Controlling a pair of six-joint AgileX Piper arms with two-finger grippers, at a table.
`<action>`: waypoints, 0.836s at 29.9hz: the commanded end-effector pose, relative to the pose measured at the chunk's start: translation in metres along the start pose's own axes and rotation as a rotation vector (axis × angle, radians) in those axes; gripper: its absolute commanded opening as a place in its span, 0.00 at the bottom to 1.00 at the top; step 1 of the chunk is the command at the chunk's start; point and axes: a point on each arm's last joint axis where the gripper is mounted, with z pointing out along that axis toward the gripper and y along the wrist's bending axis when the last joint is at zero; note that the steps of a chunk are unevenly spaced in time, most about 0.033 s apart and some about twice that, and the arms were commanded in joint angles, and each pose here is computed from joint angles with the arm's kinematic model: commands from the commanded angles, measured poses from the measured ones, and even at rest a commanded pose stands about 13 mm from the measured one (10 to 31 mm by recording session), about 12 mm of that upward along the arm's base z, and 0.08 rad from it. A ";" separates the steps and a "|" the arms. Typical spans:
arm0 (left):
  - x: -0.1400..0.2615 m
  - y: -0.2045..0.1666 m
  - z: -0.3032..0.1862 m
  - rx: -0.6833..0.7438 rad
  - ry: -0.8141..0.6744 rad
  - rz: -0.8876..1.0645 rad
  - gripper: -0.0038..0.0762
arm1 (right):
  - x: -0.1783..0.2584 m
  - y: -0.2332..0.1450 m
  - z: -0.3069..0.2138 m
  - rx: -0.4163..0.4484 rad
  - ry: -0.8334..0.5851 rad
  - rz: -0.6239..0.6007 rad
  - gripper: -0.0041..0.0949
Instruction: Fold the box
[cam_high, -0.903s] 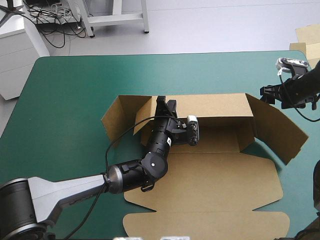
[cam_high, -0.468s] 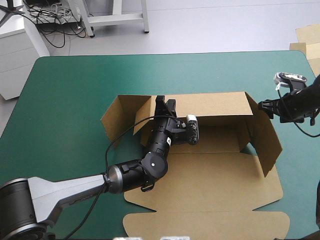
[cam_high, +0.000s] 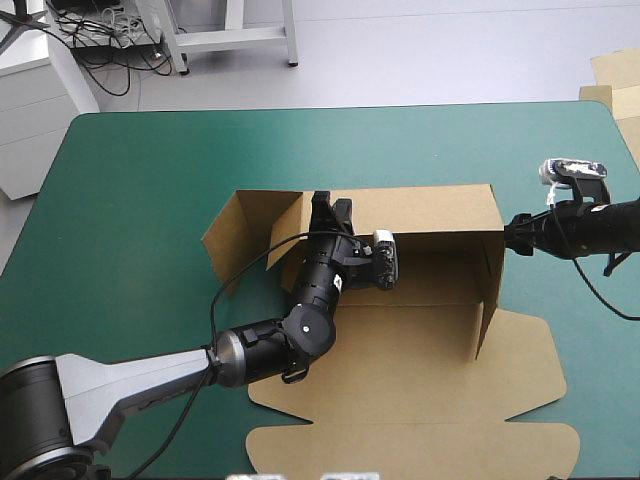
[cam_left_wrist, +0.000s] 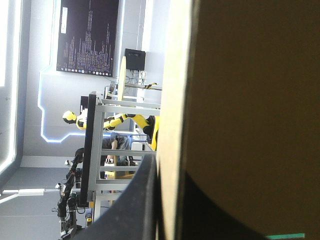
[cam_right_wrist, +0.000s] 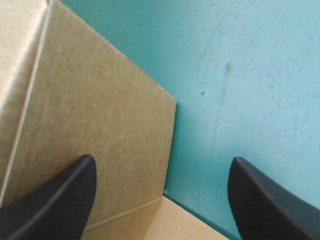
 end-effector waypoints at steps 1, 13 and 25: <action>-0.003 0.022 -0.006 -0.080 -0.022 -0.026 0.04 | -0.005 0.013 -0.016 -0.042 -0.062 -0.040 0.72; -0.003 0.022 -0.006 -0.080 -0.022 -0.026 0.04 | 0.006 0.018 -0.019 -0.072 0.024 -0.075 0.72; -0.003 0.022 -0.006 -0.080 -0.022 -0.026 0.04 | 0.034 0.024 -0.021 -0.061 0.015 -0.154 0.72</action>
